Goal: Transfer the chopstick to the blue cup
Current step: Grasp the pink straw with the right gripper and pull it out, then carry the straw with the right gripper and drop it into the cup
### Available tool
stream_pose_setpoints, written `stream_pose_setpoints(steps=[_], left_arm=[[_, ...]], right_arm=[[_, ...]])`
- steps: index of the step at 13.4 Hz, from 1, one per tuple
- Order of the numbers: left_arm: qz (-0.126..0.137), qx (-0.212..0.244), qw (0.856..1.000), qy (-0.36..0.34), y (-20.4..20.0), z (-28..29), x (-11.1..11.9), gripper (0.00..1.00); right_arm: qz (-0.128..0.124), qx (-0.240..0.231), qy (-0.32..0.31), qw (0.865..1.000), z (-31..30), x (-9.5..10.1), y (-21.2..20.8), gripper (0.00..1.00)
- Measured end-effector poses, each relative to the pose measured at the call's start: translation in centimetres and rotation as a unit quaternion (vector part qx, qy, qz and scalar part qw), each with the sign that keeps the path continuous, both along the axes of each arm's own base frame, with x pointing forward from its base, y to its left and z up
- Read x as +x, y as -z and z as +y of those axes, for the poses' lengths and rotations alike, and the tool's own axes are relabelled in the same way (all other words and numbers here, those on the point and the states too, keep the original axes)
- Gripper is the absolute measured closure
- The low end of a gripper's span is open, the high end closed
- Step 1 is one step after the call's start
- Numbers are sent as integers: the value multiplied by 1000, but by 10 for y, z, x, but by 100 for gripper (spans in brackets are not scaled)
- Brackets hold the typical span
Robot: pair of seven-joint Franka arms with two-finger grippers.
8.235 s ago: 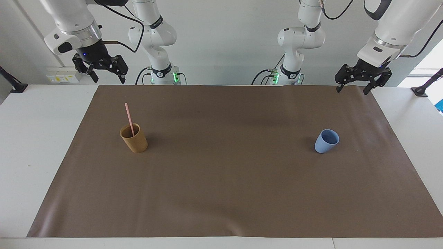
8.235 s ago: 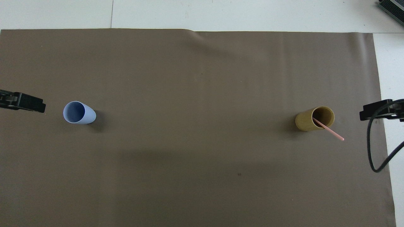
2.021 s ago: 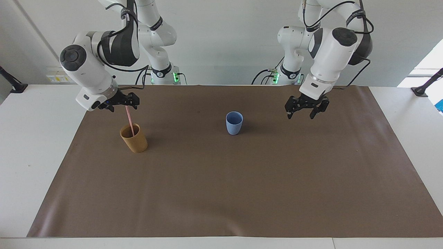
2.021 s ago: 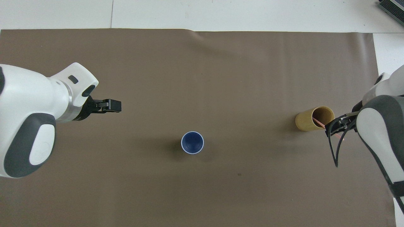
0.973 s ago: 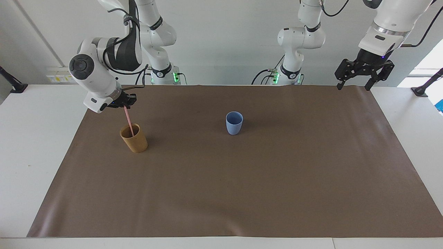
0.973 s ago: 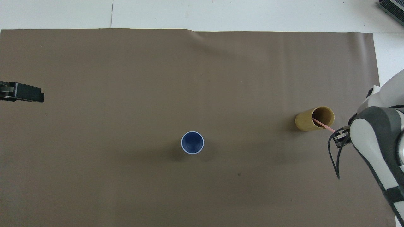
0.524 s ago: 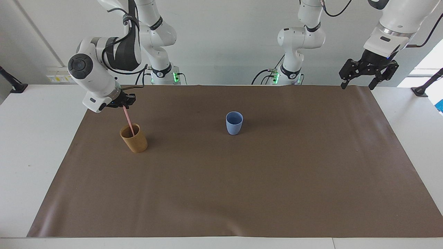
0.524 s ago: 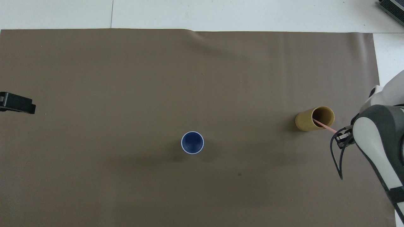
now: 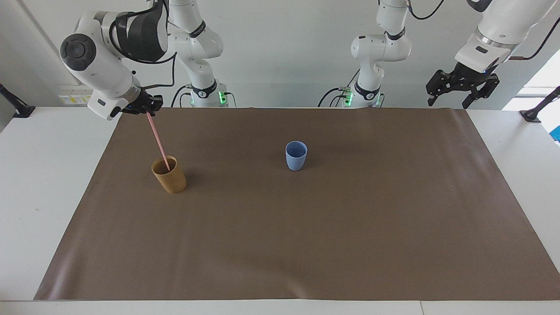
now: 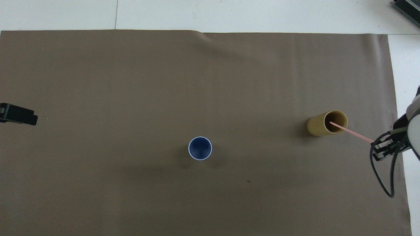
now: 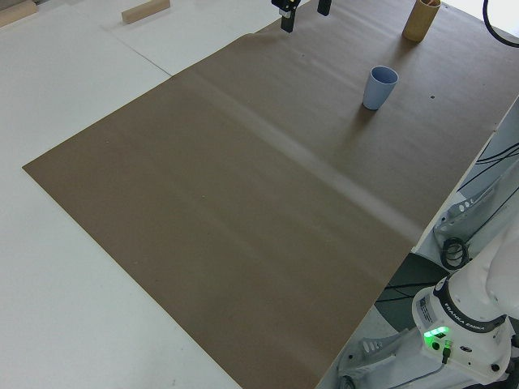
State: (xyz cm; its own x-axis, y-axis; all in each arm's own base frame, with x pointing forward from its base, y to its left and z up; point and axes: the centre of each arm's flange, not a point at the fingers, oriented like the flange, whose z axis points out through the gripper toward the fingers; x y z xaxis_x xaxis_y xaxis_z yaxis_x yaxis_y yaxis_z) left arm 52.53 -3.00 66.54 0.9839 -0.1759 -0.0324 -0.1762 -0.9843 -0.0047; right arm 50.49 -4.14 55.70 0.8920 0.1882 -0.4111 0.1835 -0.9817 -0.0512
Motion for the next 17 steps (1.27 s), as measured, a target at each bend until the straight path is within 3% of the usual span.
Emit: stream_pose_setpoints(steps=[3, 6, 12, 15, 17], left_arm=[[0, 0, 1000, 0, 0, 0, 0, 0], [0, 0, 1000, 0, 0, 0, 0, 0], [0, 0, 1000, -1, 0, 1, 0, 0], [0, 0, 1000, -1, 0, 1, 0, 0], [0, 0, 1000, -1, 0, 1, 0, 0]], right_arm=[[-4, 0, -1, 1000, 10, -14, -50, 97], [-9, 13, 36, 999, 39, -19, -70, 97], [-53, 35, 139, 988, 226, -28, -60, 97], [-54, 62, 192, 978, 308, -42, -47, 97], [-39, 75, 243, 966, 349, -51, -37, 97]])
